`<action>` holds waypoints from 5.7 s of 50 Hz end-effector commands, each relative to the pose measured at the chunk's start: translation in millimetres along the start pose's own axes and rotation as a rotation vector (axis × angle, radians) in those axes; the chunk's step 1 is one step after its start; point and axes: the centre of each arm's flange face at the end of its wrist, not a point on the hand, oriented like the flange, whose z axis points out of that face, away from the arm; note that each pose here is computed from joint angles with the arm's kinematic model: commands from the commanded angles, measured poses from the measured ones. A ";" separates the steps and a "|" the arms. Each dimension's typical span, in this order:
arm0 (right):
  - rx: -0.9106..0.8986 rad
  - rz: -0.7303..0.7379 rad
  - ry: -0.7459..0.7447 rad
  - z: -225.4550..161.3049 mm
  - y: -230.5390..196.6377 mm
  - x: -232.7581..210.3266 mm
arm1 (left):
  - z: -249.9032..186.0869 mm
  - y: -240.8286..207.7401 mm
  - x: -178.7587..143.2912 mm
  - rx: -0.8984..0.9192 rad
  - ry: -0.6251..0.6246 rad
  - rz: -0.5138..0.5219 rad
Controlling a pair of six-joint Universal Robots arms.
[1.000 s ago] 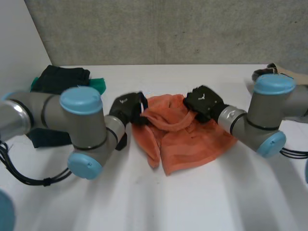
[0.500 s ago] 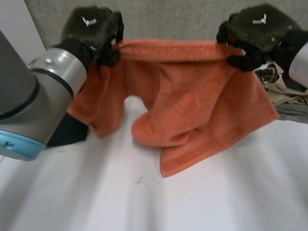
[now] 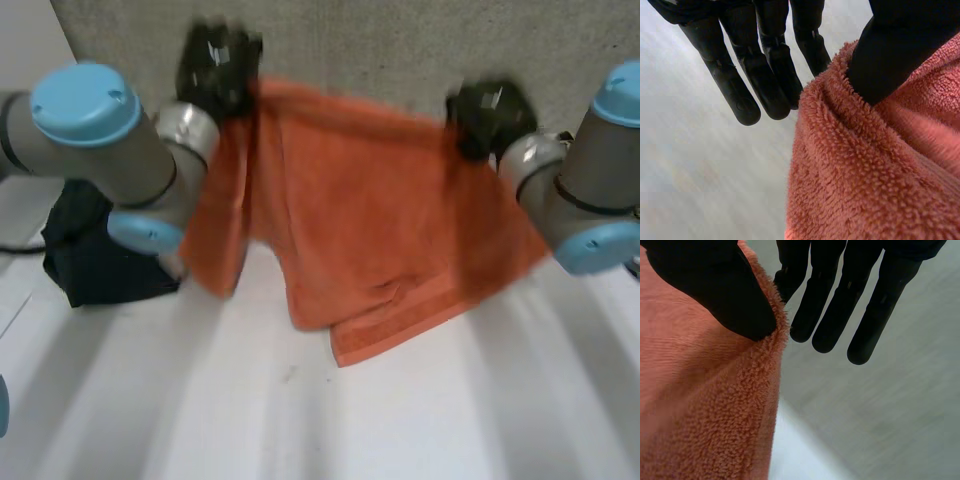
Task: Fold the laundry.
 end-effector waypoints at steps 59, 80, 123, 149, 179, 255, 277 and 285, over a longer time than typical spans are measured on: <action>-0.367 0.093 -0.346 -121.3 76.8 -83.6 | -212.4 86.0 13.5 -0.677 0.084 0.036; -0.369 0.099 -0.335 -120.1 78.1 -80.8 | -203.7 130.7 -7.5 -0.739 0.083 0.004; -0.374 0.101 -0.328 -118.7 74.9 -79.4 | -191.3 119.9 -27.2 -0.712 0.022 -0.022; -0.297 -0.190 -0.396 -44.7 64.0 -9.4 | -170.4 50.3 -49.7 -0.509 -0.059 -0.056; -0.155 -0.208 -0.317 28.4 90.7 -34.8 | -173.7 54.0 -52.7 -0.523 -0.067 -0.056; -0.542 -0.122 -0.311 -145.1 72.8 -25.9 | -160.5 41.2 -42.7 -0.460 0.031 -0.076; -0.463 0.383 -0.076 -142.7 80.1 -106.5 | -98.9 -31.9 -70.8 -0.362 -0.001 -0.226; -0.412 0.390 -0.134 -138.3 75.4 -137.9 | -70.4 -28.1 -84.1 -0.355 -0.087 -0.268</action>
